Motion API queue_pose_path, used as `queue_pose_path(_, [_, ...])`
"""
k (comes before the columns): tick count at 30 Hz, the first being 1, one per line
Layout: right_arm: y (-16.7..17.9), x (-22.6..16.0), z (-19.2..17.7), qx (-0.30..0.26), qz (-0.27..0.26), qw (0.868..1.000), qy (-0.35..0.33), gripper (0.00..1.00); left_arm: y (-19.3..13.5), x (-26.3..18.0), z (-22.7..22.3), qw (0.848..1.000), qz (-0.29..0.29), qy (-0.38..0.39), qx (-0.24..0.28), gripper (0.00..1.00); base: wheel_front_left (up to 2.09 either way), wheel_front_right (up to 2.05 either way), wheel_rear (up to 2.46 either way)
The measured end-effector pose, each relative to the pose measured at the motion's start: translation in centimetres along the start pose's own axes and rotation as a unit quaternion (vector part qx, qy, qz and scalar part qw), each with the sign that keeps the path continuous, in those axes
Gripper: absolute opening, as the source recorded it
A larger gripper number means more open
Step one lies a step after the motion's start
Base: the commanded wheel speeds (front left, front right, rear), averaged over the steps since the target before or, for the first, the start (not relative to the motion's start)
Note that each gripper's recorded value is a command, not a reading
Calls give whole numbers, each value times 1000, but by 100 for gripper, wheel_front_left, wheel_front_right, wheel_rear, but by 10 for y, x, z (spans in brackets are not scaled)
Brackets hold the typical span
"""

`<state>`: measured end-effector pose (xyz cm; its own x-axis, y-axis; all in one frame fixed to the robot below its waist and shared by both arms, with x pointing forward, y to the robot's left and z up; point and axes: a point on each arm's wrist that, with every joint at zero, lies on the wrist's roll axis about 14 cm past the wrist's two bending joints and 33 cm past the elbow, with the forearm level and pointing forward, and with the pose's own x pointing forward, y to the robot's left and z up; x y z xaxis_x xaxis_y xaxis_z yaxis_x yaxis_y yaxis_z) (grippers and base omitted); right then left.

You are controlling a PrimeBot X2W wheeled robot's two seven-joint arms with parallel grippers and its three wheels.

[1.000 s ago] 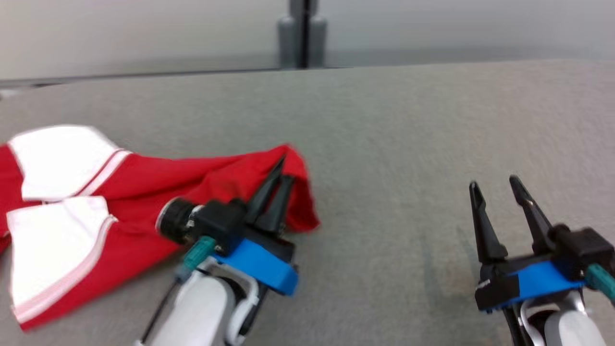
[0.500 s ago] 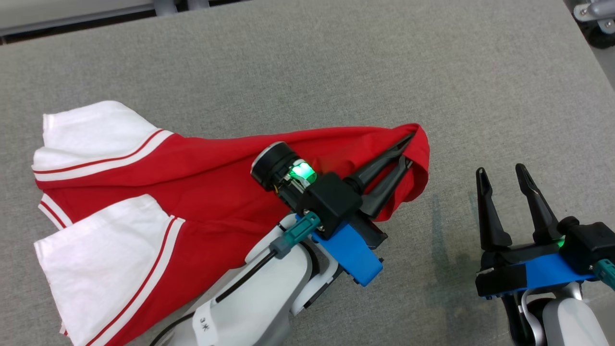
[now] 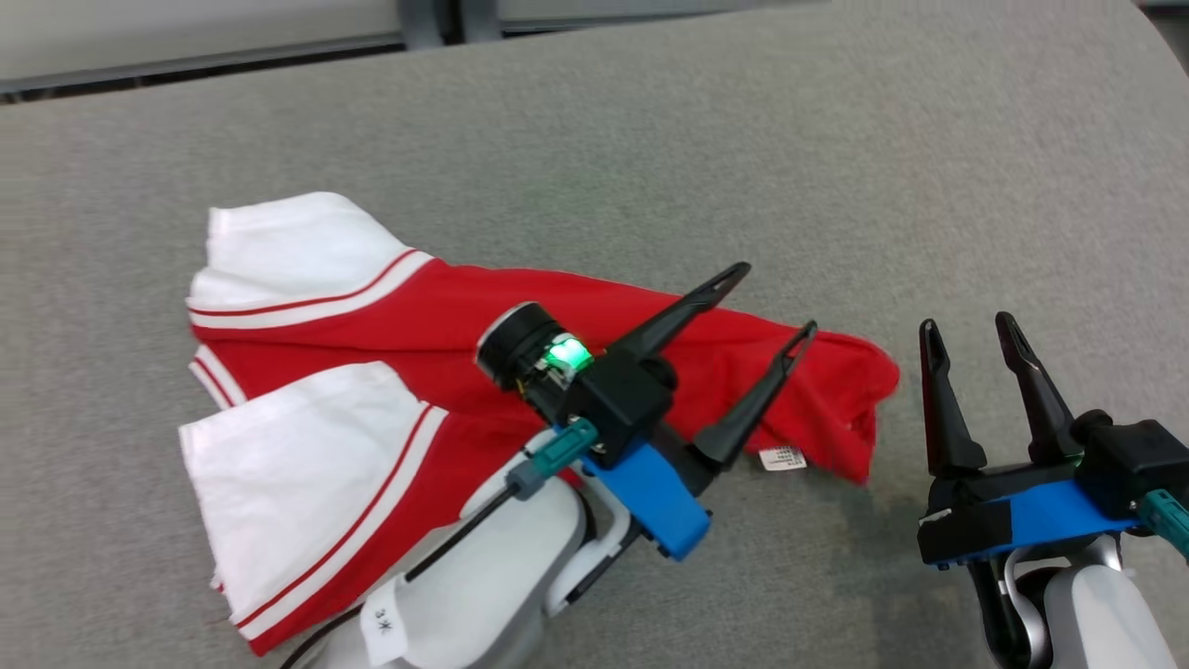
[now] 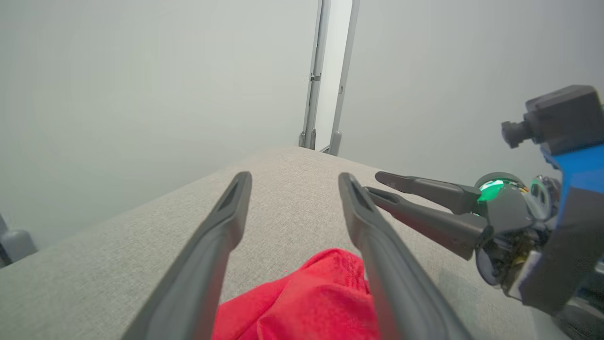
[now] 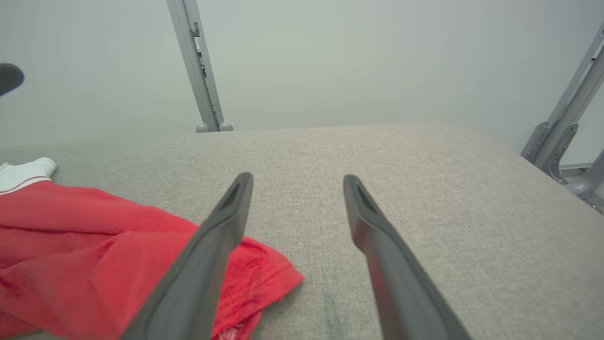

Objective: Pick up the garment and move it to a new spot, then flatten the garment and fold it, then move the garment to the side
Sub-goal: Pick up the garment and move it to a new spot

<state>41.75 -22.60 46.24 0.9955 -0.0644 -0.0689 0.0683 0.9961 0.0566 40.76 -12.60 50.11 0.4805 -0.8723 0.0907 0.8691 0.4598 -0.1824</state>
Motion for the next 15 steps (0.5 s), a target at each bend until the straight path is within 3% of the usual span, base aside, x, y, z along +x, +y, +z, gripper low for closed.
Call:
queue_pose_path(7, [25,4,19,-3,35,999,-21,100,62,-54,23,988,147,-19,33,100,0,0,0])
queue_pose_path(11, [37,3,27,-4,52,998,-26,100,103,-106,28,966,254,-19,37,100,0,0,0])
queue_pose_path(15, [50,1,34,-5,70,997,-31,100,136,-163,35,935,352,-25,36,100,0,0,0])
